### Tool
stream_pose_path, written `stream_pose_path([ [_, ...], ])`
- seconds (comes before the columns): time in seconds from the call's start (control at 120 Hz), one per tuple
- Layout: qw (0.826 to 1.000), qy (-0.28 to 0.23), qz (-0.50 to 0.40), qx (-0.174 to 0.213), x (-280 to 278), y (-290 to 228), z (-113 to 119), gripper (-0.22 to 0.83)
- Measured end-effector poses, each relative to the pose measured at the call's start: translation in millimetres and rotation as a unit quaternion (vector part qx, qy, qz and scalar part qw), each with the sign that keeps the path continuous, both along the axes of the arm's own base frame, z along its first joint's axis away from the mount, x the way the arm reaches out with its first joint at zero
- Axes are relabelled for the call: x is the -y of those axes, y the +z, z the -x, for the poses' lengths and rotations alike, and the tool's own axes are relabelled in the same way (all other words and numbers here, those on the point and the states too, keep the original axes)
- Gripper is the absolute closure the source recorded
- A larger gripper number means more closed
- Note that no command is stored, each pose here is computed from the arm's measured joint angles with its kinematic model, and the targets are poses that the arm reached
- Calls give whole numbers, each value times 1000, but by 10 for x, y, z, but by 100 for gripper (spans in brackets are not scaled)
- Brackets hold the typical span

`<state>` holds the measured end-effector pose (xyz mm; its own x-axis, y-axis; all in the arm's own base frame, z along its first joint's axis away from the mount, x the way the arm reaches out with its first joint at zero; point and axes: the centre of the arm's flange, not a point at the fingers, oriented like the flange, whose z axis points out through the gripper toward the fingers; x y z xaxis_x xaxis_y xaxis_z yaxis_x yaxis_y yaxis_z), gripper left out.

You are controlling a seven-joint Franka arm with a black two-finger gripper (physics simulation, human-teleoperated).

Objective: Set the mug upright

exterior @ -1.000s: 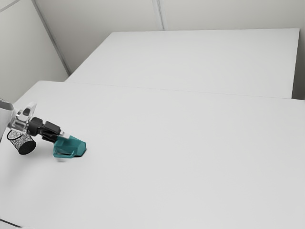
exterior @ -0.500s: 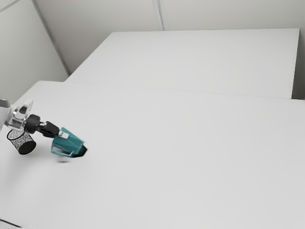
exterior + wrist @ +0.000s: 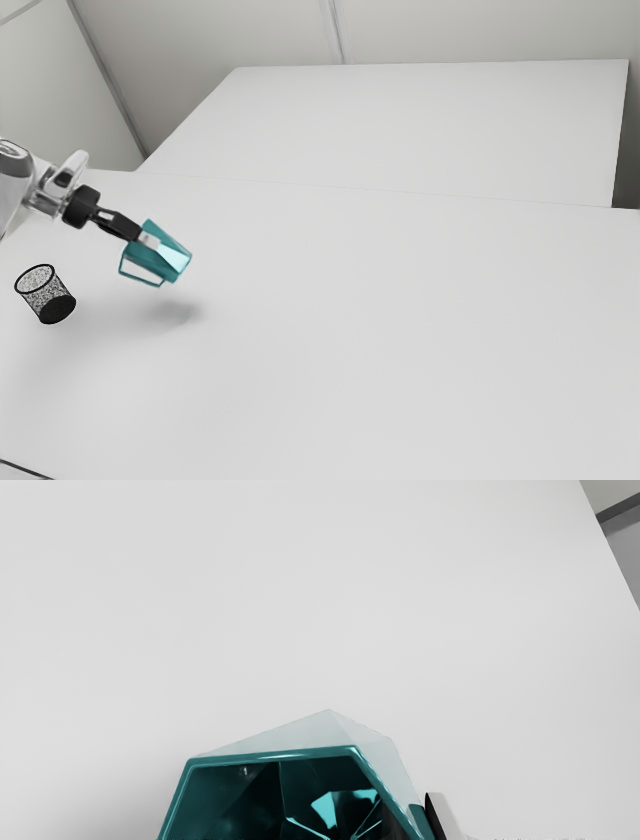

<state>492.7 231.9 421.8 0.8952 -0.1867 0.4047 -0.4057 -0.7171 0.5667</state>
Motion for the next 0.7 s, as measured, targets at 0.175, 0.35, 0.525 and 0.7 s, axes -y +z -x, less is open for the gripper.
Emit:
stream_pose_path([
  [0.175,997,-38,-68,3,413,365,-63,78],
  [0.35,989,-56,-138,-13,675,516,-48,78],
  [0.525,974,-53,-215,-38,791,539,3,78],
  [0.7,958,-53,-277,-49,1069,526,45,78],
])
